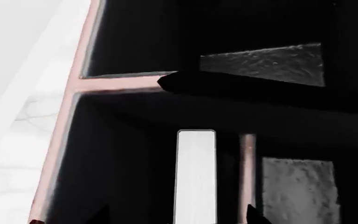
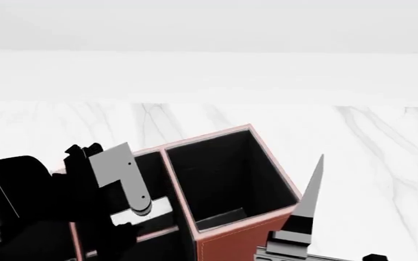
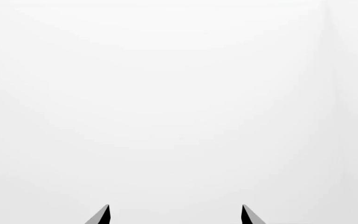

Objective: Pick up the book and place it in the front compartment of the caddy.

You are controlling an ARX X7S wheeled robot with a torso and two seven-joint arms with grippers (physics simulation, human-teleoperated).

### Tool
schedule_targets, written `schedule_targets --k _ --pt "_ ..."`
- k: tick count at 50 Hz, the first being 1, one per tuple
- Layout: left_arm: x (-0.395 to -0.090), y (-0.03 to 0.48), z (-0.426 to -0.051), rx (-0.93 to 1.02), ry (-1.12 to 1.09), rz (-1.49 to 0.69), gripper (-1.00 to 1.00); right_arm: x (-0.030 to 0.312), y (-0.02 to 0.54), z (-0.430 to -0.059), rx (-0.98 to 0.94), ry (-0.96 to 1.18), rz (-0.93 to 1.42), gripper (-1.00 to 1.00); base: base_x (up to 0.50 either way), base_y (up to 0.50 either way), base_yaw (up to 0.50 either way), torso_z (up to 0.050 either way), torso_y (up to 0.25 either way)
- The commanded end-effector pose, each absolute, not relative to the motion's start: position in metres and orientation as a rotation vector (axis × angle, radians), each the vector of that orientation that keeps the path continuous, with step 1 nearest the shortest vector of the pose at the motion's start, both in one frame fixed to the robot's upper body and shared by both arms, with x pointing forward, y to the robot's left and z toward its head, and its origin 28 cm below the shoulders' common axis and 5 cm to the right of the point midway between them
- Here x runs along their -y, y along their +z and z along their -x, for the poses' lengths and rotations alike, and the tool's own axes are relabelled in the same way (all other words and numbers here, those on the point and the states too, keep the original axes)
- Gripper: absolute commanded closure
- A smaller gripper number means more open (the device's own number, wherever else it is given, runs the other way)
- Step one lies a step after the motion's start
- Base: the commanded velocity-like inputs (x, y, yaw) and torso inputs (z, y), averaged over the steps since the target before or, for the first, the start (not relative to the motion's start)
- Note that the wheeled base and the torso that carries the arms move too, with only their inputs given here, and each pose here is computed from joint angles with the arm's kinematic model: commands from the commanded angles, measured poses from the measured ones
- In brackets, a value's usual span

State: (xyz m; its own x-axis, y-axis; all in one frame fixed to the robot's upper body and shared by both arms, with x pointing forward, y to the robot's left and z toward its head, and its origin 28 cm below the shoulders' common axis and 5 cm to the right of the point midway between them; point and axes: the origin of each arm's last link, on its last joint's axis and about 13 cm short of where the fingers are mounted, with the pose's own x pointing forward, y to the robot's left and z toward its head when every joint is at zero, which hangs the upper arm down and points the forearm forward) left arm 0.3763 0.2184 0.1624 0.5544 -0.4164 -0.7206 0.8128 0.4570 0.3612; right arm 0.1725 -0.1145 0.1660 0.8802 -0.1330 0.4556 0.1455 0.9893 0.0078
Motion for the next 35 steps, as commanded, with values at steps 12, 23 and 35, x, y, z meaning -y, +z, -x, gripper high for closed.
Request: schedule_targets --k 12,23,35 --pt "-0.213 0.211 -0.323 -0.327 -0.688 -0.563 -1.0 0.111 0.166 -0.172 0.475 -0.13 0.03 -1.0 0.0 0.0 0.0 0.0 0.0" --pt "-0.219 0.232 -0.292 -0.156 -0.638 -0.42 -1.0 0.11 0.166 -0.172 0.475 -0.127 0.031 -1.0 0.0 0.0 0.0 0.0 0.0" --pt "-0.221 0.241 -0.248 0.049 -0.596 -0.27 -1.0 0.11 0.167 -0.171 0.48 -0.123 0.029 -1.0 0.0 0.0 0.0 0.0 0.0"
